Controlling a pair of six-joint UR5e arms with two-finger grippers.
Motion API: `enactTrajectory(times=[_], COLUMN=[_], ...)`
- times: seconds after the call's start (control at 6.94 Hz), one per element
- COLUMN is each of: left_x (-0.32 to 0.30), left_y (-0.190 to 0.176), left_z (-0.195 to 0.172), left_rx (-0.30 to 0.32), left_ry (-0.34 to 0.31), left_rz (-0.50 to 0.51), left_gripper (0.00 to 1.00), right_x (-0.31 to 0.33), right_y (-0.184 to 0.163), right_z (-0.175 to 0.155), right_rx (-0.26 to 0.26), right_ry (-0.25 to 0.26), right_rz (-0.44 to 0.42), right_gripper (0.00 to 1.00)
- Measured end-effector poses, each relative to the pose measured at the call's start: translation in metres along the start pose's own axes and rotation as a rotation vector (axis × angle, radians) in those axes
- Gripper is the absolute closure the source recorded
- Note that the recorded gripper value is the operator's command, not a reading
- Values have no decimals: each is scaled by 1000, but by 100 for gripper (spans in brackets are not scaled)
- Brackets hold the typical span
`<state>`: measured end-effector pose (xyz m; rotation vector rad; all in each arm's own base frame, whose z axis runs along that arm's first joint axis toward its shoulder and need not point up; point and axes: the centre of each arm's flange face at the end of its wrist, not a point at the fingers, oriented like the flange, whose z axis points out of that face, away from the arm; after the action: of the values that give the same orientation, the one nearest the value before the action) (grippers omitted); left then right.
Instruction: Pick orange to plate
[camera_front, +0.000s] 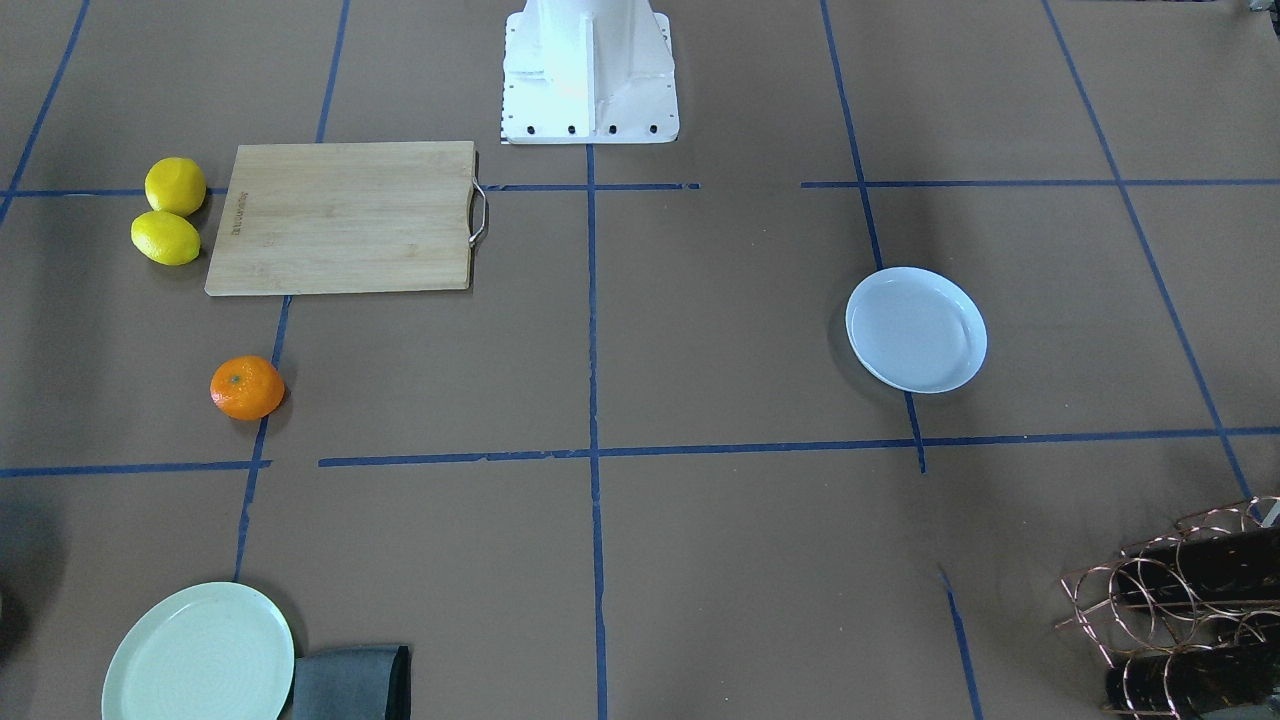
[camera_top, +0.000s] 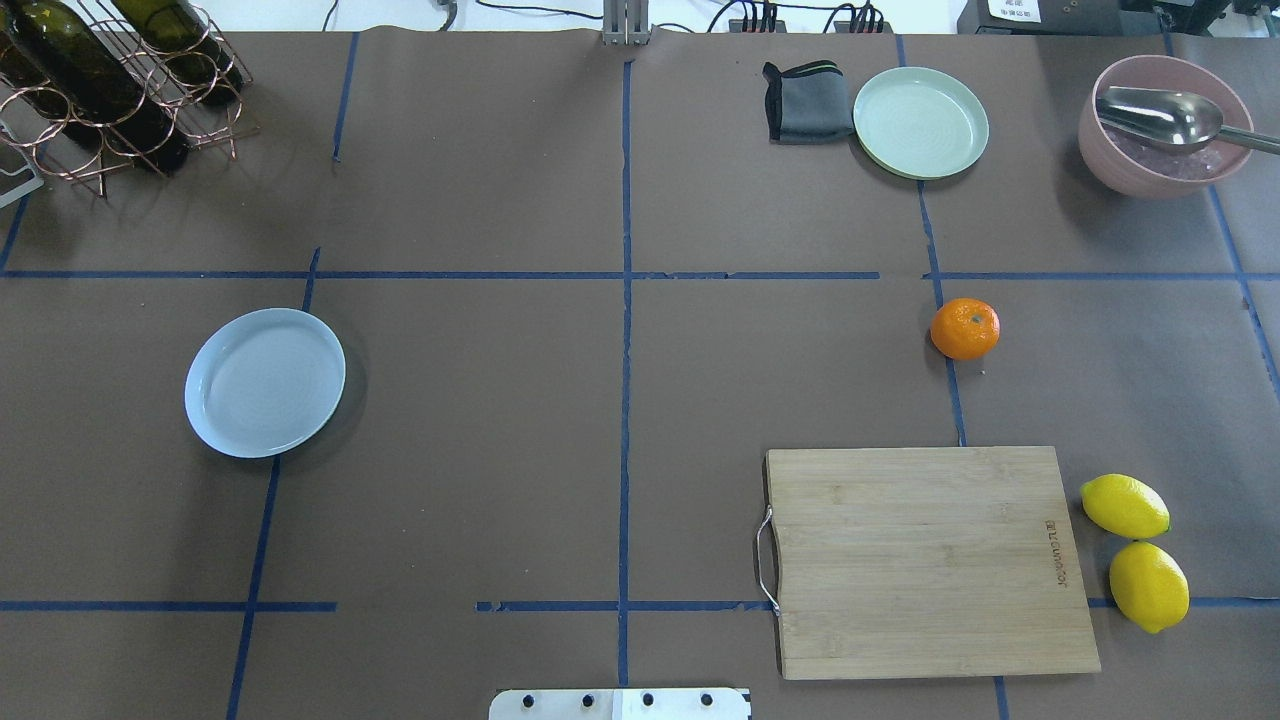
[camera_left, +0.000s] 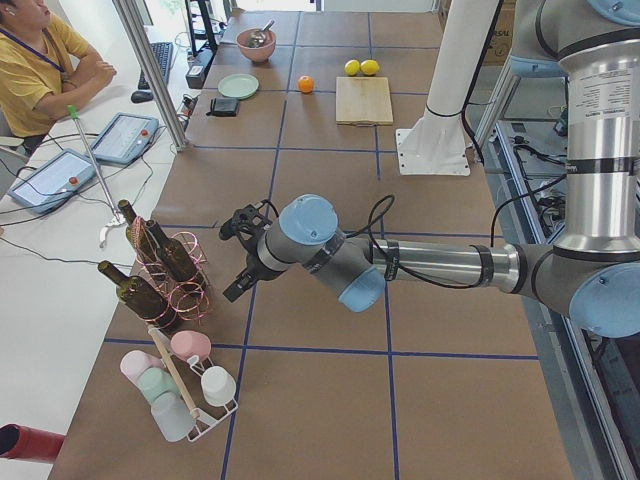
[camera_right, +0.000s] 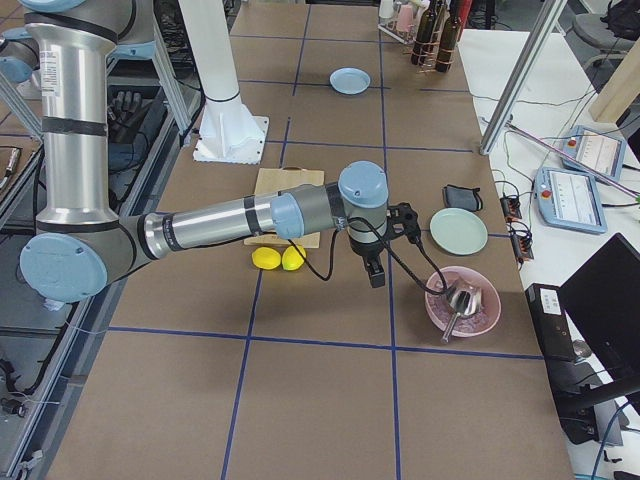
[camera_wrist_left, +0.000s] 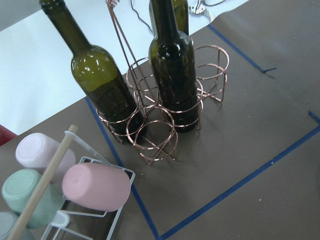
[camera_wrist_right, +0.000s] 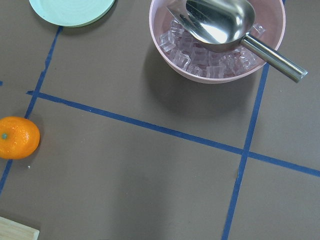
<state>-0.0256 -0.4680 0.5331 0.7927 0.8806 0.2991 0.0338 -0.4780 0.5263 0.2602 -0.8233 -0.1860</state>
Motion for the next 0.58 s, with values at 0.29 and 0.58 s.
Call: enactTrajectory(times=[0.29,0.58], left_x=[55,96], left_y=[16,34], left_z=[54,109], left_rx=[-44,-91], left_ry=[107,53], left_rz=[-80,-225], left_gripper=[0,0], right_x=[1,2], right_y=[2,5], right_z=[1,3], right_rx=[-3,-6], right_ry=[-1,0], right_rz=[2,4], right_gripper=[0,0])
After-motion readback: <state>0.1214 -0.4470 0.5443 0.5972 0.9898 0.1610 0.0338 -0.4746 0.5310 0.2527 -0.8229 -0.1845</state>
